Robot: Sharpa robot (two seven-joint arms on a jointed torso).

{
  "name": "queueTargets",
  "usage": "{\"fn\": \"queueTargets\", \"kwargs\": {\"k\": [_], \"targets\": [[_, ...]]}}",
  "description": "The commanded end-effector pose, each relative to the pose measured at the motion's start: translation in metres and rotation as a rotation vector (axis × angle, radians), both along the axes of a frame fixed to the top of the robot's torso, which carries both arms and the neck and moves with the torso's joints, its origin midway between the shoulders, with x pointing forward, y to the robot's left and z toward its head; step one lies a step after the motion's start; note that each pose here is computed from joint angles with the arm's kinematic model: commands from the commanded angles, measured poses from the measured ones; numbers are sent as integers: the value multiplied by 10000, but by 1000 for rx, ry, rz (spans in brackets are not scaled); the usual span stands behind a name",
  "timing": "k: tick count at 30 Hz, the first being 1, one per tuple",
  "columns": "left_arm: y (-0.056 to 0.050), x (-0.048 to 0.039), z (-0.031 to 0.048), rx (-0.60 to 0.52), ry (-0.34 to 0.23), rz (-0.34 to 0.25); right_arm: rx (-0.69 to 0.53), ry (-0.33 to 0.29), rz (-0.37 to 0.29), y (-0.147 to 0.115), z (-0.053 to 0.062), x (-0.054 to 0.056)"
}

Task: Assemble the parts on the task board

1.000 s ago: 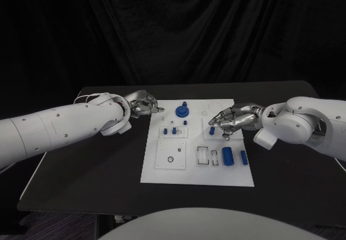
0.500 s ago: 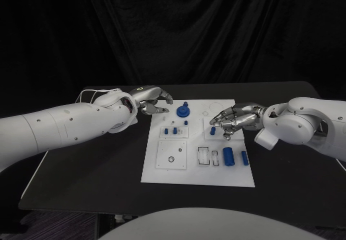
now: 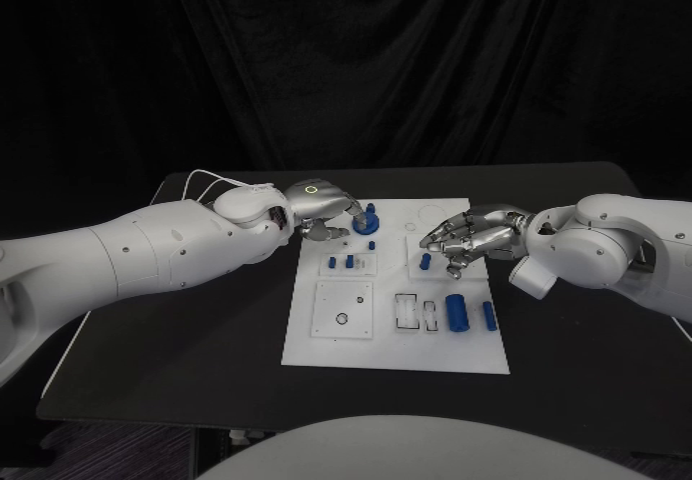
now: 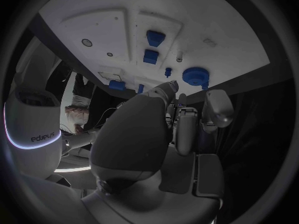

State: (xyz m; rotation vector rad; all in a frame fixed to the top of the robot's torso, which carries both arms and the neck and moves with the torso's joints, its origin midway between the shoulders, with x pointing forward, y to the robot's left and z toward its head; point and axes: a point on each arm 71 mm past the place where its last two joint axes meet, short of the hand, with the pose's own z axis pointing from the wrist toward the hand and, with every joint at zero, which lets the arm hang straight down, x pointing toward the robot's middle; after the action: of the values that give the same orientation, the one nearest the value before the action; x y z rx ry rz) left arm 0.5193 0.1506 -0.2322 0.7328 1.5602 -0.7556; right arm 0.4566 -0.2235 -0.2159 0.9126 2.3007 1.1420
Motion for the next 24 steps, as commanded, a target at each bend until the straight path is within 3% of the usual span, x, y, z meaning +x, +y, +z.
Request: {"fn": "queueTargets", "kwargs": {"k": [1, 10, 24], "targets": [[-54, -4, -20, 43, -64, -36, 10, -5, 9, 13, -2, -7], [-182, 5, -75, 92, -89, -29, 13, -3, 15, 26, -7, -17], [-367, -16, -159, 105, -69, -62, 14, 0, 18, 32, -15, -26]]}}
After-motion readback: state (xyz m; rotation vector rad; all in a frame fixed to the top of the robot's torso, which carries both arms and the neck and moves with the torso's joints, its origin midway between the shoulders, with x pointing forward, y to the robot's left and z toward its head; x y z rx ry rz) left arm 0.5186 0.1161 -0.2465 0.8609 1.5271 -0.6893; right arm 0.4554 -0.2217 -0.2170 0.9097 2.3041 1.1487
